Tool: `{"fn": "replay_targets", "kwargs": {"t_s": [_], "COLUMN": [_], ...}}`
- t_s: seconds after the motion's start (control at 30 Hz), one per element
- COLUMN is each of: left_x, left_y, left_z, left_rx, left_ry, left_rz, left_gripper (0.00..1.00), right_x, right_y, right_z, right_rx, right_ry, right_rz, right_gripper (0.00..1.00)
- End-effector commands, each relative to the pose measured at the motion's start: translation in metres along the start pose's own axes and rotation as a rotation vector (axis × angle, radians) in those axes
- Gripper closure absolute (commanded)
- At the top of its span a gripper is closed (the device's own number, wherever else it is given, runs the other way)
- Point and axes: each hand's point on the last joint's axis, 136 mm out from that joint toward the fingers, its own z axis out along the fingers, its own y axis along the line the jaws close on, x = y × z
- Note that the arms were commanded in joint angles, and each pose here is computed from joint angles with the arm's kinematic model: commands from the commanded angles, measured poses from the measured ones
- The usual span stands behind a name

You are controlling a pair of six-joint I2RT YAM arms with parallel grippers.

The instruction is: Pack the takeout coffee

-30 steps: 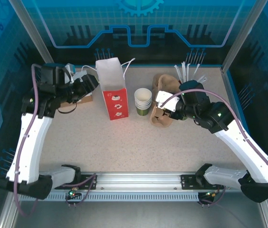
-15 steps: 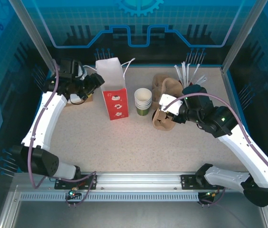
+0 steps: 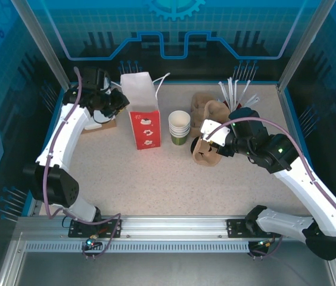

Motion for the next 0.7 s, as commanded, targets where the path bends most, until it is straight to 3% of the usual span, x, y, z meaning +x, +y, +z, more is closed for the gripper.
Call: {"fn": "replay_targets", "kwargs": {"t_s": [0.0, 0.17, 0.43, 0.67], "left_x": [0.0, 0.007, 0.037, 0.088], "left_y": [-0.003, -0.006, -0.034, -0.04], "left_z": [-0.019, -0.025, -0.059, -0.085], "left_rx": [-0.001, 0.018, 0.084, 0.139], "left_ry": [-0.023, -0.014, -0.047, -0.022], "left_rz": [0.036, 0.075, 0.267, 0.33], "left_gripper": [0.88, 1.0, 1.0, 1.0], "right_x": [0.0, -0.004, -0.046, -0.096], "right_y": [-0.006, -0.008, -0.019, -0.032], "right_z": [-0.012, -0.014, -0.04, -0.068], "right_rx": [0.019, 0.015, 0.01, 0.051], "right_ry": [-0.002, -0.012, -0.137, -0.245], "right_rz": [0.021, 0.017, 0.009, -0.077], "right_gripper": [0.71, 0.72, 0.73, 0.73]}}
